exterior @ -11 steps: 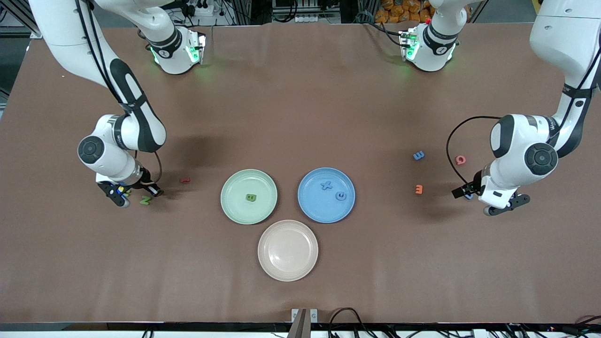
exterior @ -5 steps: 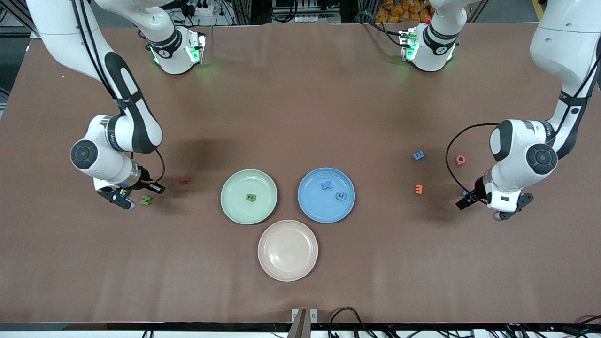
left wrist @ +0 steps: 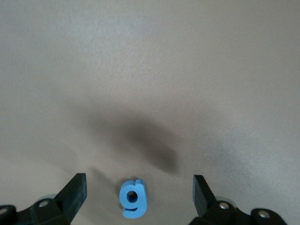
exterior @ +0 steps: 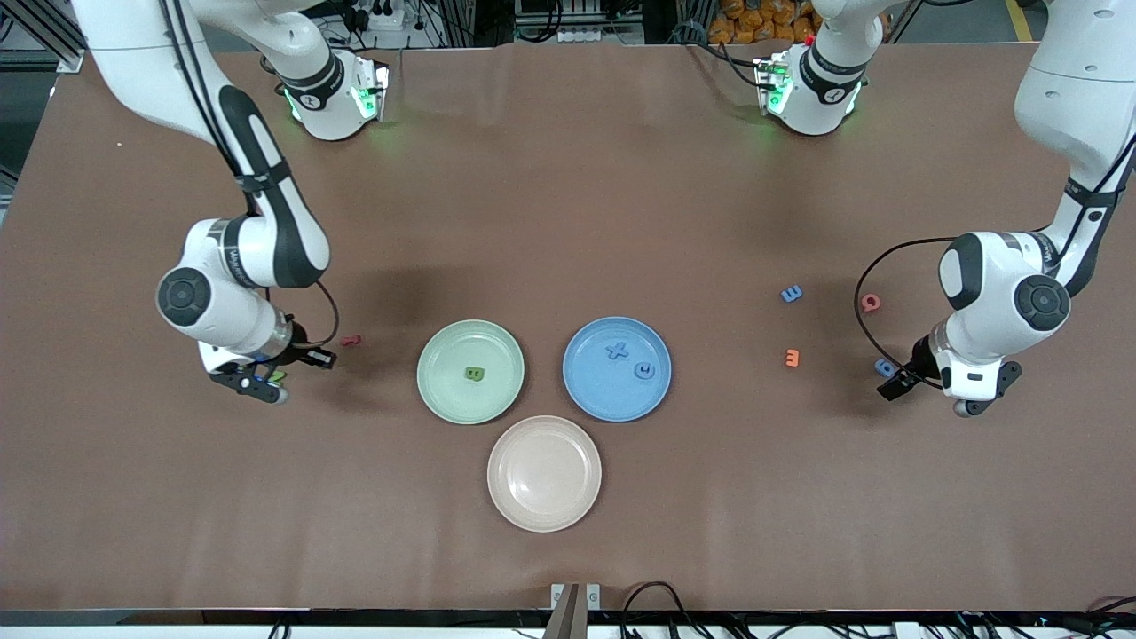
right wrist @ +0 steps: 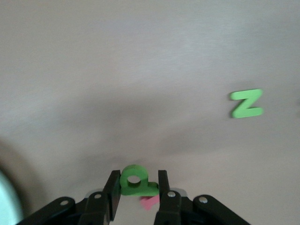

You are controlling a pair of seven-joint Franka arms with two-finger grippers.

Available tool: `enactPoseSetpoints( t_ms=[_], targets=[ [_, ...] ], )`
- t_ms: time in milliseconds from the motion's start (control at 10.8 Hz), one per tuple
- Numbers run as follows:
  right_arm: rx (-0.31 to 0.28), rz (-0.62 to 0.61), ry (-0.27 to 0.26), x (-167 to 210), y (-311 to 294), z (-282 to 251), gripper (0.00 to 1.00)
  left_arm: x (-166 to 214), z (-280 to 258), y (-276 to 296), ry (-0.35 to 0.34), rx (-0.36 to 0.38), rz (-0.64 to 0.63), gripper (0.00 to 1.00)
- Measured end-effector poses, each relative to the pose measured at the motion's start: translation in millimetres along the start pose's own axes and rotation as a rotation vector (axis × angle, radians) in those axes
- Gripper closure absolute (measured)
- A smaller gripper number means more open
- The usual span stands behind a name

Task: Sort letters by color into matching plates
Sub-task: 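Place the P on the green plate while the left gripper grasps g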

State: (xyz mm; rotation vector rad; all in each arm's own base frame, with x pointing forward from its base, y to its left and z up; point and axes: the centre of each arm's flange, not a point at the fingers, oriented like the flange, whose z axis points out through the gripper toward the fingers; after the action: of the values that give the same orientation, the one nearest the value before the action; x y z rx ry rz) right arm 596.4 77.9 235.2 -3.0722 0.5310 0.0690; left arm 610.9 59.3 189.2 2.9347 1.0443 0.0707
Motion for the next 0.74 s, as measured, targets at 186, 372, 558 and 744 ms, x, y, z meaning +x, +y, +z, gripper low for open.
enactPoseSetpoints(
  t_ms=[186, 372, 558, 744],
  targets=[
    [0.003, -0.047, 0.003, -13, -40, -10, 0.63, -4, 6, 2, -0.01, 0.002, -0.061, 0.0],
    [0.012, -0.095, 0.017, -27, -77, -19, 0.63, -8, 9, 7, -0.016, 0.003, -0.109, 0.0],
    [0.015, -0.157, 0.023, -47, -111, -21, 0.63, -11, 11, 10, -0.019, 0.004, -0.123, 0.0],
    [0.017, -0.21, 0.031, -65, -143, -21, 0.63, -12, 12, 10, -0.021, 0.006, -0.128, 0.0]
  ],
)
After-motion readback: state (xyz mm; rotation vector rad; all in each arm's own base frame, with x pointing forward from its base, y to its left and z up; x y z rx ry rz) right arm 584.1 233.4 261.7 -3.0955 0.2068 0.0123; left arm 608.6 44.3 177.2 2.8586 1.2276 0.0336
